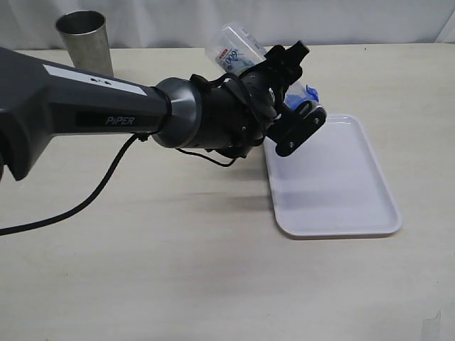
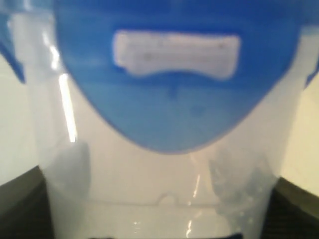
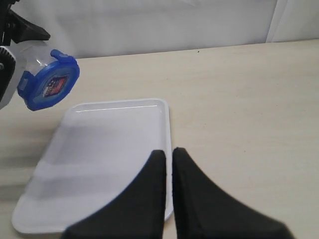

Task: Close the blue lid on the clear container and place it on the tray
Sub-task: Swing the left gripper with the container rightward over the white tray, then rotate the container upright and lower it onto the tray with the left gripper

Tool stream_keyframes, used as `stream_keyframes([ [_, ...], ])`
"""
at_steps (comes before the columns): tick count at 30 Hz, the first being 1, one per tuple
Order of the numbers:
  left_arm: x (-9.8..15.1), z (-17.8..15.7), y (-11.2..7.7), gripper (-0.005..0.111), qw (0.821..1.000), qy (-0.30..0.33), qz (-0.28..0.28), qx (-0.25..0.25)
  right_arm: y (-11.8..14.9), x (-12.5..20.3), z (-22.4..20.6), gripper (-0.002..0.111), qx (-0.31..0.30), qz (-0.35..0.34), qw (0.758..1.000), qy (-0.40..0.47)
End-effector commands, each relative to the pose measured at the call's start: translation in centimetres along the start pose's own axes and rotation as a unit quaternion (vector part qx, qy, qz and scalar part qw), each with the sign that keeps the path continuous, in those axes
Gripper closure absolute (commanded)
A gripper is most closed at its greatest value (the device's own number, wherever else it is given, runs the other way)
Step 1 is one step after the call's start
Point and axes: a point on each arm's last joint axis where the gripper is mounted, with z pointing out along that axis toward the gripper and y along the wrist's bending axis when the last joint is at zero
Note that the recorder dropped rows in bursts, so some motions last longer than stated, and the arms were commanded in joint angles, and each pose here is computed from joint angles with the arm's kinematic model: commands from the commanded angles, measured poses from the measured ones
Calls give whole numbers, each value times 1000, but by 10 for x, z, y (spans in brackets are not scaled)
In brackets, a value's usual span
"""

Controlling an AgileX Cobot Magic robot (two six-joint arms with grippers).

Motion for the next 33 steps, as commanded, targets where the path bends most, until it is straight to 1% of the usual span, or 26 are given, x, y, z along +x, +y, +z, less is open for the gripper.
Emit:
stream_keyframes([
  [1, -3, -2, 6, 107, 993, -35, -116, -2, 0, 0, 0, 104, 1, 5, 1000, -6],
  [3, -6, -1, 6, 107, 981, -65, -185, 1, 0, 0, 0, 104, 1, 5, 1000, -6],
  [4, -6, -1, 7, 107, 970, -85, -226, 4, 0, 0, 0, 104, 1, 5, 1000, -6],
  [5, -5, 1, 8, 107, 956, -108, -273, 10, 0, 0, 0, 104, 1, 5, 1000, -6],
  [6, -5, 3, 9, 107, 938, -132, -321, 18, 0, 0, 0, 104, 1, 5, 1000, -6],
  [8, -1, 6, 12, 107, 900, -181, -395, 35, 0, 0, 0, 104, 1, 5, 1000, -6],
  [11, 11, 12, 14, 107, 839, -237, -486, 65, 0, 0, 0, 104, 1, 5, 1000, -6],
  [14, 19, 13, 16, 107, 767, -303, -556, 103, 0, 0, 0, 104, 1, 5, 1000, -6],
  [17, 25, 11, 22, 107, 673, -367, -631, 117, 0, 0, 0, 104, 1, 5, 1000, -6],
  [18, 27, 10, 24, 107, 643, -385, -652, 117, 0, 0, 0, 104, 1, 5, 1000, -6],
  [19, 26, 11, 25, 107, 622, -400, -663, 115, 0, 0, 0, 104, 1, 5, 1000, -6],
  [20, 27, 10, 28, 107, 591, -421, -679, 108, 0, 0, 0, 104, 1, 5, 1000, -6],
  [22, 24, 12, 28, 107, 549, -441, -702, 102, 0, 0, 0, 104, 1, 5, 1000, -6],
  [23, 22, 15, 28, 107, 517, -458, -717, 92, 0, 0, 0, 104, 1, 5, 1000, -6],
  [25, 17, 17, 26, 107, 483, -488, -723, 76, 0, 0, 0, 104, 1, 5, 1000, -6],
  [26, 14, 20, 23, 107, 456, -511, -726, 61, 0, 0, 0, 104, 1, 5, 1000, -6],
  [28, 8, 26, 16, 107, 432, -535, -725, 34, 0, 0, 0, 104, 1, 5, 1000, -6],
  [29, 6, 30, 11, 107, 422, -539, -729, 17, 0, 0, 0, 104, 1, 5, 1000, -6],
  [30, 3, 34, 5, 107, 410, -539, -736, 12, 0, 0, 0, 104, 1, 5, 1000, -6],
  [32, -4, 44, -8, 107, 403, -532, -745, 17, 0, 0, 0, 104, 1, 5, 1000, -6],
  [33, -8, 47, -13, 107, 402, -527, -748, 21, 0, 0, 0, 104, 1, 5, 1000, -6],
])
